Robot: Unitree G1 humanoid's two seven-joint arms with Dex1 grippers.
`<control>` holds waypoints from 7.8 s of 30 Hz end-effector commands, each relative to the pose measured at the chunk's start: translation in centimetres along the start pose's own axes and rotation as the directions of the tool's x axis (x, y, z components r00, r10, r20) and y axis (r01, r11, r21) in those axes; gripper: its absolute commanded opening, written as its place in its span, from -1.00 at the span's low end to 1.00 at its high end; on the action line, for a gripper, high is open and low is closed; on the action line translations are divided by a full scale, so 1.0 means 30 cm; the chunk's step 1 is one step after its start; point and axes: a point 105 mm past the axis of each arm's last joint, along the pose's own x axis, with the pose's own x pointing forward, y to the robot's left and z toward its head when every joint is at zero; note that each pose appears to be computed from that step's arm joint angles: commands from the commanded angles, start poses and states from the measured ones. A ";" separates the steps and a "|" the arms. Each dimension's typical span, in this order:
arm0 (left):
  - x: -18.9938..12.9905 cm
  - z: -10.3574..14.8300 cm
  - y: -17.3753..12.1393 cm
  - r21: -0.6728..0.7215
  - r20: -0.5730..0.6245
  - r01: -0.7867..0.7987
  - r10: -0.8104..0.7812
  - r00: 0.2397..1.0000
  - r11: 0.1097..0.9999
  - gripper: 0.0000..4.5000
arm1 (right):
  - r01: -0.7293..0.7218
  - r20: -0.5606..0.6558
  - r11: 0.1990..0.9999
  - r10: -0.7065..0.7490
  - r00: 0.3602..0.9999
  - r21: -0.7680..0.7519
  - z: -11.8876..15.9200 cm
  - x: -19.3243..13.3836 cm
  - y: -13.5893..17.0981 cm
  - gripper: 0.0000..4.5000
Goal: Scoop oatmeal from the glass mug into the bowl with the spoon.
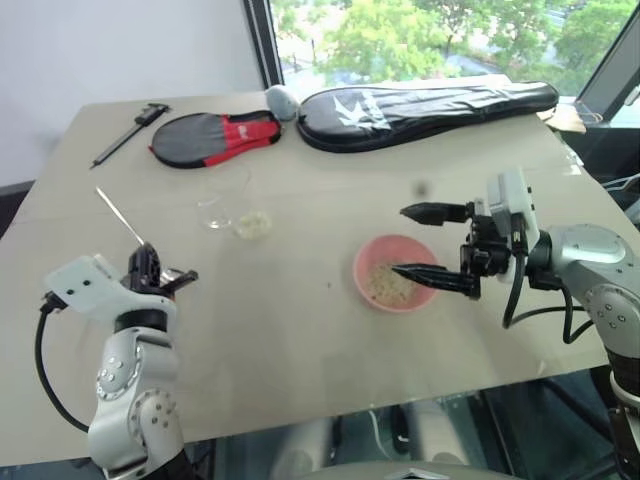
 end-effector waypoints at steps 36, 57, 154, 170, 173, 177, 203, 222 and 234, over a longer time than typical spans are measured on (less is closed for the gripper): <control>-0.257 -0.077 -0.465 -0.409 -0.200 0.889 -0.971 0.132 0.205 -1.00 | -0.332 0.192 0.857 0.276 0.942 0.394 0.055 0.211 0.081 0.65; -0.190 -0.082 -0.386 -0.337 -0.262 0.876 -0.928 0.266 0.346 -0.71 | -0.257 0.221 0.868 0.175 0.959 0.425 0.054 0.208 0.026 -1.00; 0.324 -0.139 -0.494 0.372 -0.153 0.675 -0.674 0.722 0.638 -0.99 | 0.212 0.032 0.953 -0.210 0.977 -0.219 0.088 0.350 -0.183 -1.00; 0.306 -0.160 -0.528 0.413 -0.197 0.711 -0.707 0.680 0.569 -0.99 | 0.190 0.040 0.886 -0.192 0.981 -0.424 0.055 0.364 -0.179 -1.00; 0.304 -0.157 -0.537 0.408 -0.187 0.713 -0.713 0.676 0.569 -0.99 | 0.183 0.012 0.896 -0.194 0.981 -0.404 0.011 0.366 -0.181 -1.00; 0.301 -0.169 -0.535 0.418 -0.198 0.717 -0.714 0.672 0.559 -0.99 | 0.179 -0.040 0.916 -0.206 0.978 -0.358 -0.048 0.362 -0.187 -1.00; 0.289 -0.229 -0.520 0.444 -0.225 0.710 -0.699 0.679 0.547 -0.99 | 0.356 0.031 0.723 -0.462 0.886 0.592 0.142 0.263 -0.297 -1.00; 0.305 -0.204 -0.520 0.352 -0.019 0.661 -0.701 0.713 0.663 -0.99 | 0.357 0.042 0.589 -0.555 0.831 0.725 0.170 0.080 -0.354 -1.00; 0.297 -0.213 -0.544 0.303 0.057 0.672 -0.717 0.695 0.676 -0.99 | 0.369 0.031 0.552 -0.584 0.811 0.748 0.170 0.033 -0.380 -1.00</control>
